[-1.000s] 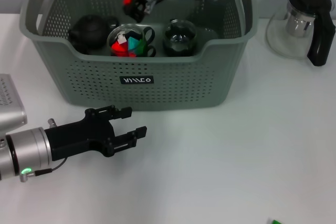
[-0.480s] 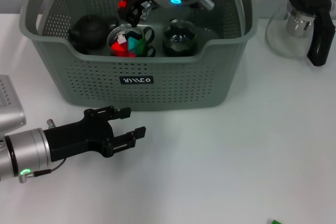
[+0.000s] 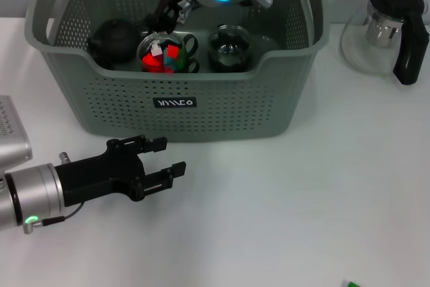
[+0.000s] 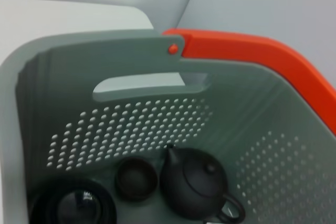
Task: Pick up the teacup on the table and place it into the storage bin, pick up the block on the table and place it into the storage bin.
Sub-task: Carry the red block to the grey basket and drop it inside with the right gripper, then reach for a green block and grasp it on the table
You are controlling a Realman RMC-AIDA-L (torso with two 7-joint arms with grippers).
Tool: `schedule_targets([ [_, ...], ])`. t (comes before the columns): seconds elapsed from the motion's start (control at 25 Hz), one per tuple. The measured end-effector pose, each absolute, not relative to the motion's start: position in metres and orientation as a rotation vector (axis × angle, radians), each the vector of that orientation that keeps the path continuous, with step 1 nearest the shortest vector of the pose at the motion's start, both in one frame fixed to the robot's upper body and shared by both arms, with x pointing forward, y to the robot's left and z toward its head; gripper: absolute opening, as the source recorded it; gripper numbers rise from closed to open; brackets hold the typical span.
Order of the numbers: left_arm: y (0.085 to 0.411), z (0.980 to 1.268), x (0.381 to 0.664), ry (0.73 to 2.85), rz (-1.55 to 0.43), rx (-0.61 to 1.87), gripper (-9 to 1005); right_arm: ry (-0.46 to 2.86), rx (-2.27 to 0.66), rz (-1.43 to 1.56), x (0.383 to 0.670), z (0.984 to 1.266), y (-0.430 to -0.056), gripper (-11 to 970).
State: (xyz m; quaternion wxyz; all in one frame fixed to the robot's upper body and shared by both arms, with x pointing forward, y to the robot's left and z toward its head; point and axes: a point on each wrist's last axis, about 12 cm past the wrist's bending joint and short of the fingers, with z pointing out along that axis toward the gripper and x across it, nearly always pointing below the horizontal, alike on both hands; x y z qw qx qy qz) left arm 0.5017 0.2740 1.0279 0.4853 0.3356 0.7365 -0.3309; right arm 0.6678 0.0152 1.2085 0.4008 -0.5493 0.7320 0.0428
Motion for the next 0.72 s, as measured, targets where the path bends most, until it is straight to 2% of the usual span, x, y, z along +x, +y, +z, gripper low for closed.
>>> schedule_targets([
  [0.24, 0.276, 1.029, 0.502, 1.792, -0.799, 0.818, 629, 1.785, -1.287, 0.202, 0.666, 1.226, 0.006, 442],
  [0.36, 0.276, 1.03, 0.504, 1.789, -0.797, 0.821, 628, 1.682, -1.145, 0.306, 0.658, 1.249, -0.019, 548],
  [0.48, 0.276, 1.03, 0.505, 1.789, -0.793, 0.822, 628, 1.561, -0.979, 0.425, 0.643, 1.266, -0.063, 675],
  [0.6, 0.277, 1.031, 0.506, 1.787, -0.787, 0.819, 629, 1.482, -0.845, 0.582, 0.627, 1.26, -0.109, 790],
  [0.72, 0.277, 1.032, 0.507, 1.782, -0.785, 0.816, 630, 1.399, -0.775, 0.772, 0.613, 1.241, -0.145, 789],
])
